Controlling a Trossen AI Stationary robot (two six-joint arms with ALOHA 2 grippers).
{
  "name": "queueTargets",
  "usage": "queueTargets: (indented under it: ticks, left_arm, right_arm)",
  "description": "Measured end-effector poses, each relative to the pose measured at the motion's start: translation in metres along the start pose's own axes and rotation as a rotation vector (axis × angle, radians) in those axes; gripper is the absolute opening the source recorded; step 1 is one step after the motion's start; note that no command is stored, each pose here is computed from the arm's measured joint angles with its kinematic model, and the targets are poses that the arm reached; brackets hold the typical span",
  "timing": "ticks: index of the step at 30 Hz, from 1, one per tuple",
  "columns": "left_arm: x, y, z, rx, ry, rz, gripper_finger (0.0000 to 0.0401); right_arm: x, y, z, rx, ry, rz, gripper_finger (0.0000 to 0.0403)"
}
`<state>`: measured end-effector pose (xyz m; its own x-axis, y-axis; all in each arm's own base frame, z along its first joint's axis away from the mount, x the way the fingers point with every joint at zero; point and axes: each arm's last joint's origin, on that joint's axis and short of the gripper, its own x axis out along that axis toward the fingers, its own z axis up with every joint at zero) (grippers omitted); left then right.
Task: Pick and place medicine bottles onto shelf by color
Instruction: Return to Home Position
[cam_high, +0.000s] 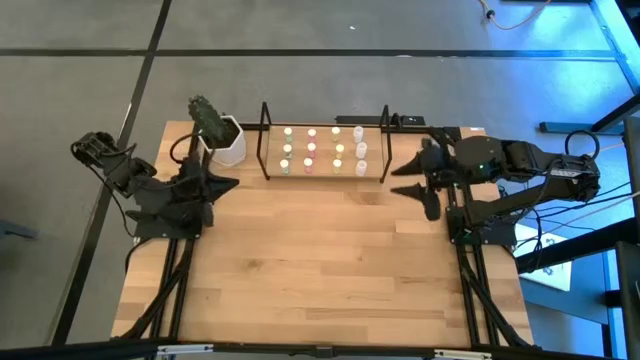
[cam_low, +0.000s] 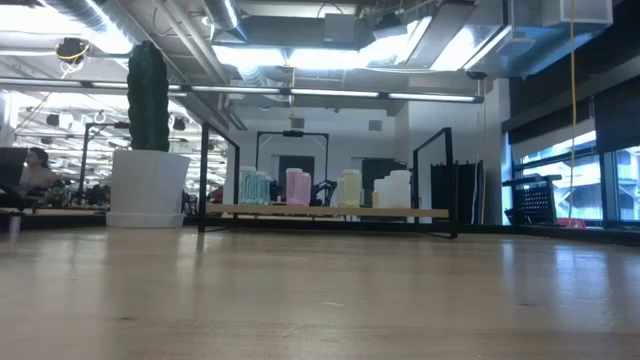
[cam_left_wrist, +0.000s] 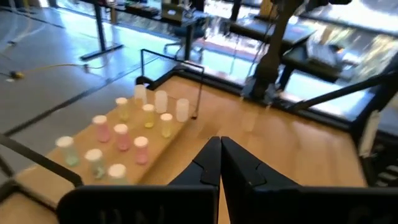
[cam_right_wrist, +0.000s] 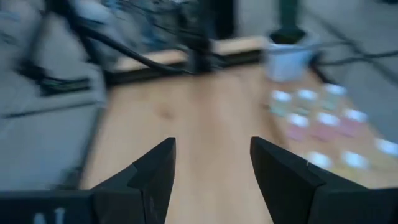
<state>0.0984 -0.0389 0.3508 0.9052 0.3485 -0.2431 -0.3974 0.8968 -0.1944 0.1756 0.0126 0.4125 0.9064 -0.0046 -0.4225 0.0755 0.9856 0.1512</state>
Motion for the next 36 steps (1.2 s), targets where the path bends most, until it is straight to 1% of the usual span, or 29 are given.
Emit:
queueTargets:
  ticks: [1,3,8,11,14,18,21,27,29,31,33,36]
  left_arm:
    - [-0.001,0.003,-0.005,-0.012,-0.012,-0.016,0.0001]
    - [-0.003,0.010,-0.016,-0.025,-0.036,-0.060,0.0001]
    - [-0.004,0.022,-0.039,-0.041,-0.133,-0.160,0.0001]
    - [-0.005,0.030,-0.053,-0.051,-0.210,-0.217,0.0001]
    - [-0.005,0.037,-0.064,-0.094,-0.296,-0.260,0.0001]
    - [-0.003,0.043,-0.081,-0.082,-0.366,-0.282,0.0001]
    - [-0.001,0.046,-0.091,-0.099,-0.387,-0.294,0.0001]
    - [0.006,0.047,-0.110,-0.094,-0.379,-0.295,0.0001]
    - [0.008,0.047,-0.114,-0.103,-0.392,-0.297,0.0002]
    - [0.010,0.046,-0.118,-0.093,-0.408,-0.295,0.0004]
    - [0.012,0.045,-0.123,-0.080,-0.415,-0.291,0.0002]
    - [0.016,0.044,-0.132,-0.093,-0.427,-0.294,0.0002]
  right_arm:
    - [0.001,0.002,0.002,0.012,-0.012,0.044,0.0210]
    - [0.004,0.004,0.005,0.052,-0.026,0.089,0.0210]
    - [0.004,0.005,0.005,0.046,-0.018,0.127,0.0210]
    - [0.003,0.007,0.004,-0.002,-0.007,0.202,0.0210]
    - [0.000,0.009,0.004,-0.039,-0.003,0.283,0.0210]
    - [-0.016,0.010,0.004,-0.115,-0.040,0.373,0.0210]
    - [-0.038,0.008,0.002,-0.120,-0.096,0.375,0.0210]
    - [-0.087,-0.001,-0.011,-0.114,-0.188,0.305,0.0210]
    - [-0.095,-0.004,-0.018,-0.116,-0.225,0.283,0.0210]
    - [-0.097,-0.008,-0.032,-0.113,-0.226,0.266,0.0210]
    - [-0.098,-0.012,-0.046,-0.083,-0.248,0.248,0.0210]
    - [-0.101,-0.016,-0.065,-0.043,-0.322,0.257,0.0210]
